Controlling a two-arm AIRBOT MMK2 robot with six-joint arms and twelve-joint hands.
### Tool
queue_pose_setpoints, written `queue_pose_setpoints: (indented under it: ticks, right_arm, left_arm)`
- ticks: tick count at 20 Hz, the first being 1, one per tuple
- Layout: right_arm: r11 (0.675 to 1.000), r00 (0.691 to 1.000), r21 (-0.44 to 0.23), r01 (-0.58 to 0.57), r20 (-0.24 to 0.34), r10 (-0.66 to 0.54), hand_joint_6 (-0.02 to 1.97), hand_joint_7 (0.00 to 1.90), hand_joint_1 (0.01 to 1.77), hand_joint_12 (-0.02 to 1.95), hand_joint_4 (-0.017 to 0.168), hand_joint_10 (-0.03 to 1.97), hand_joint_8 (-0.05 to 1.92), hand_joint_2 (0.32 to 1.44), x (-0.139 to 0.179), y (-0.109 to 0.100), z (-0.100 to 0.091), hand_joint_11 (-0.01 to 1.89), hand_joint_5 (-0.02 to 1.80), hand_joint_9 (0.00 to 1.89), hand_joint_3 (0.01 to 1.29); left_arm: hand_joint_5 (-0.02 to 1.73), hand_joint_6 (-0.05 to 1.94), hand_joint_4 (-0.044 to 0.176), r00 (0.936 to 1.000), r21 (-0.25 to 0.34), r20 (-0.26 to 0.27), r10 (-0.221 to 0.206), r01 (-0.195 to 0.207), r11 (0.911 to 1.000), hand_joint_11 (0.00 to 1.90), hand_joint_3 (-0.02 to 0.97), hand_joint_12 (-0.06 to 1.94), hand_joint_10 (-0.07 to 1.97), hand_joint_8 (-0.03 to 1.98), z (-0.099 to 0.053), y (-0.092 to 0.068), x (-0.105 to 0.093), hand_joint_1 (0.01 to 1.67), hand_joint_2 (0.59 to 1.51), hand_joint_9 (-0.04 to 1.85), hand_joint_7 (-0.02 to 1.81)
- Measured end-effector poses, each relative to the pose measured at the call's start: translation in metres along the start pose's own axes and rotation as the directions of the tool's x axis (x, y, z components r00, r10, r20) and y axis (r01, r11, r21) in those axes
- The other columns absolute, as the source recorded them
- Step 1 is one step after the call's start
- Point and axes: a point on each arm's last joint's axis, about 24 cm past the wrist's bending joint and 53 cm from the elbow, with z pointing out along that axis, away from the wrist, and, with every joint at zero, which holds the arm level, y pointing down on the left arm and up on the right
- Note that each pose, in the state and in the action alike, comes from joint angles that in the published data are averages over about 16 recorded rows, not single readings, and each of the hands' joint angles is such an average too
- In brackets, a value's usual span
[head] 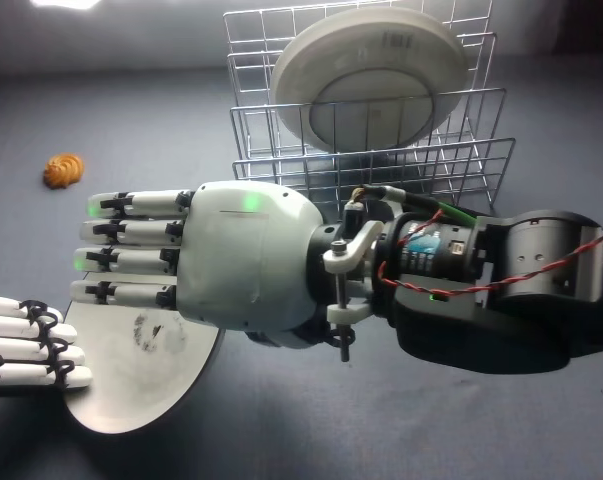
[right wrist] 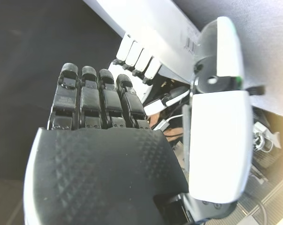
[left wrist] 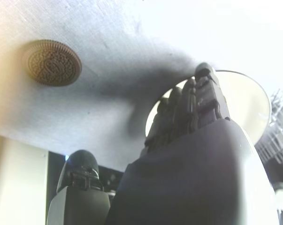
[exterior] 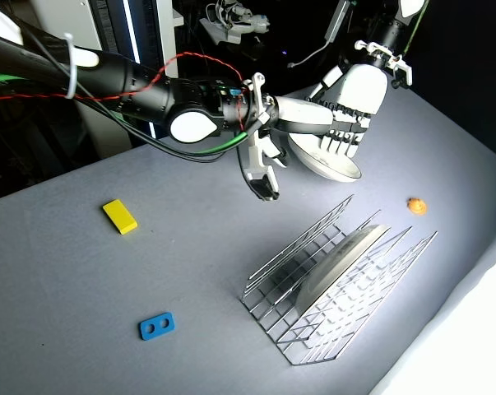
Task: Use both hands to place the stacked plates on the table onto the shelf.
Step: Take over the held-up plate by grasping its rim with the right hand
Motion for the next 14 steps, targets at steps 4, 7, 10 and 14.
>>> queue_pose_setpoints:
  ticks: [4, 7, 10, 14]
  right_arm:
    - [1.000, 1.000, 0.000, 0.004, -0.016, -0.004, 0.03, 0.01, 1.05, 0.03, 0.004, 0.01, 0.01, 0.94, 0.011, 0.002, 0.011, 0.02, 0.02, 0.02, 0.01]
    - [1.000, 1.000, 0.004, 0.001, -0.026, -0.001, 0.03, 0.01, 1.07, 0.05, 0.004, 0.01, 0.01, 0.94, 0.018, 0.002, 0.017, 0.02, 0.02, 0.02, 0.01]
    - [1.000, 0.999, 0.010, -0.003, -0.032, 0.004, 0.03, 0.01, 1.08, 0.05, 0.004, 0.01, 0.01, 0.94, 0.024, 0.002, 0.021, 0.02, 0.02, 0.02, 0.01]
    - [1.000, 0.999, 0.016, -0.009, -0.037, 0.009, 0.03, 0.01, 1.07, 0.05, 0.004, 0.01, 0.01, 0.94, 0.029, 0.002, 0.026, 0.02, 0.02, 0.02, 0.01]
  left_arm:
    - [0.00, -0.02, -0.007, 1.0000, -0.001, -0.001, -0.003, 0.003, 1.0000, 0.02, 0.015, 0.00, -0.03, 0.00, 0.000, 0.000, 0.000, 0.02, 1.121, -0.02, -0.01]
    - [0.00, -0.02, -0.007, 1.0000, -0.001, 0.000, -0.005, 0.005, 1.0000, 0.02, 0.016, 0.00, -0.03, 0.00, 0.000, 0.001, 0.000, 0.02, 1.117, -0.02, -0.01]
    - [0.00, -0.02, -0.007, 1.0000, -0.001, 0.000, -0.008, 0.008, 1.0000, 0.02, 0.016, 0.00, -0.03, 0.00, 0.000, 0.001, 0.000, 0.02, 1.113, -0.02, -0.01]
    - [0.00, -0.02, -0.007, 0.9999, -0.001, 0.001, -0.012, 0.012, 0.9999, 0.02, 0.016, 0.00, -0.03, 0.00, 0.000, 0.002, 0.000, 0.02, 1.106, -0.02, -0.01]
